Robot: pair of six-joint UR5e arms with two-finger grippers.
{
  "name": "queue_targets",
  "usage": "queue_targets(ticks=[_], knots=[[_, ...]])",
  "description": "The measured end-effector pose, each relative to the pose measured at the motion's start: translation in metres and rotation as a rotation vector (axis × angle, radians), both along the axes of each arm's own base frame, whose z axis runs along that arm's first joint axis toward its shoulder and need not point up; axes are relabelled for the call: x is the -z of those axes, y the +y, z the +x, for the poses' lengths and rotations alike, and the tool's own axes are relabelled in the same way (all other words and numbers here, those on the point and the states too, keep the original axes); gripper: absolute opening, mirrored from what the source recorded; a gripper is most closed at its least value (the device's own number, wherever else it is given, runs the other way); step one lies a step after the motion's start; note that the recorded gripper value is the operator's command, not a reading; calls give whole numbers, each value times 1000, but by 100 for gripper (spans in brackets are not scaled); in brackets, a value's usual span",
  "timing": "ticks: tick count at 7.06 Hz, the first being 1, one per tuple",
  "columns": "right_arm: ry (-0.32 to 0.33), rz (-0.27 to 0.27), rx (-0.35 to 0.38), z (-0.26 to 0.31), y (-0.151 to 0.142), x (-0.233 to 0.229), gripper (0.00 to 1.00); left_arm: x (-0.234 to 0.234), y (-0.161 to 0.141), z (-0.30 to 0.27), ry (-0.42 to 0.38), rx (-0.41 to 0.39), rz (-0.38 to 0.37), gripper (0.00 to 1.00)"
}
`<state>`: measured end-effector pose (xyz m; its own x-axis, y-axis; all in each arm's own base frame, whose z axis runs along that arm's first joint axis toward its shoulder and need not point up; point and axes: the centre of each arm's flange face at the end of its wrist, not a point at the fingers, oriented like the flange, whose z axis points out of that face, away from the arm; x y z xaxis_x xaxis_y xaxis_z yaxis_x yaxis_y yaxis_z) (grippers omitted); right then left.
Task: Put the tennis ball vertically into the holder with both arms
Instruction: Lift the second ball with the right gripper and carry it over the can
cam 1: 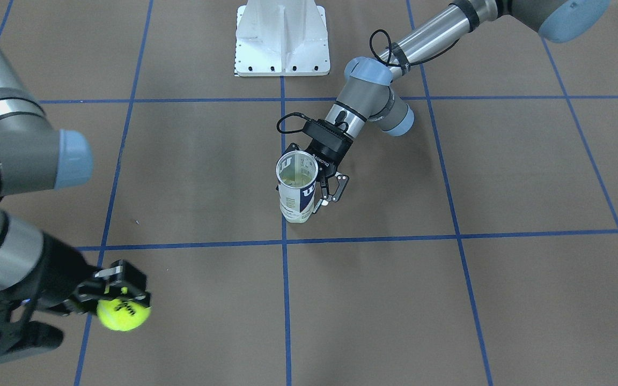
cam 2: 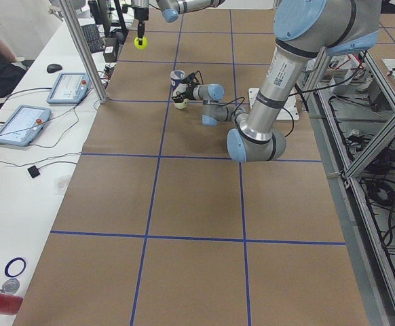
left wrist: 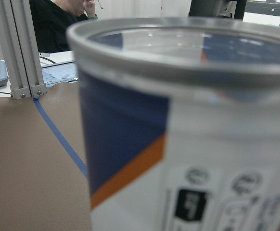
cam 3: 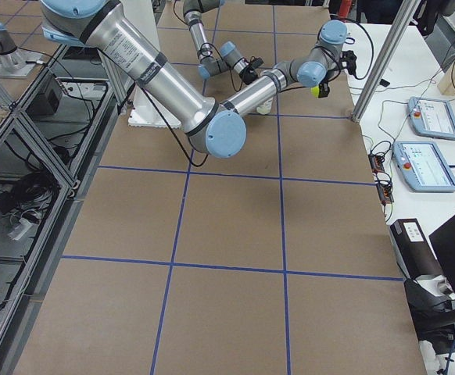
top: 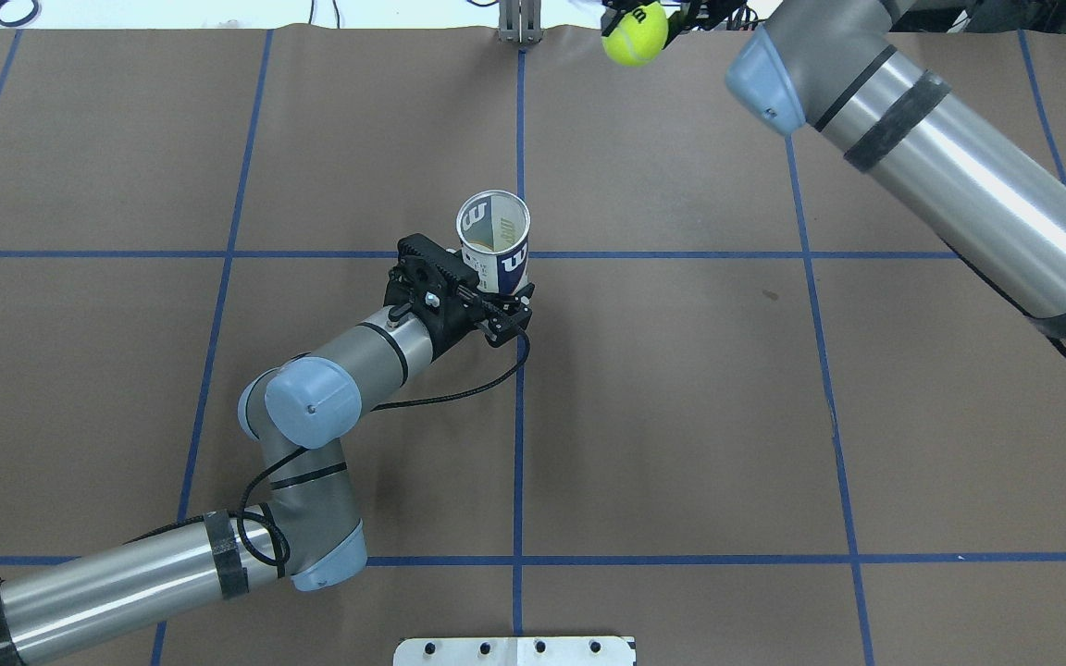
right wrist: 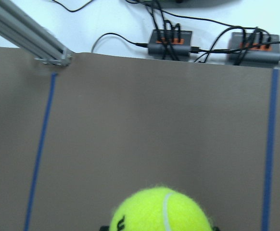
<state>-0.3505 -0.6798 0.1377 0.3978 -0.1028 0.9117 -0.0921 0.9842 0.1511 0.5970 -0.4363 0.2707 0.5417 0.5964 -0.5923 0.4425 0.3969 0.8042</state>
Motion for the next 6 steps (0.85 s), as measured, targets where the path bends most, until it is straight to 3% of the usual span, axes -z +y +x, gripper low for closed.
queue_targets(ticks=[4, 6], knots=[[-31, 7, 49, -54, 82, 61, 0, -1, 0, 0, -2, -2, 0, 99], [-3, 27, 49, -91, 117, 69, 0, -2, 0, 0, -4, -2, -1, 99]])
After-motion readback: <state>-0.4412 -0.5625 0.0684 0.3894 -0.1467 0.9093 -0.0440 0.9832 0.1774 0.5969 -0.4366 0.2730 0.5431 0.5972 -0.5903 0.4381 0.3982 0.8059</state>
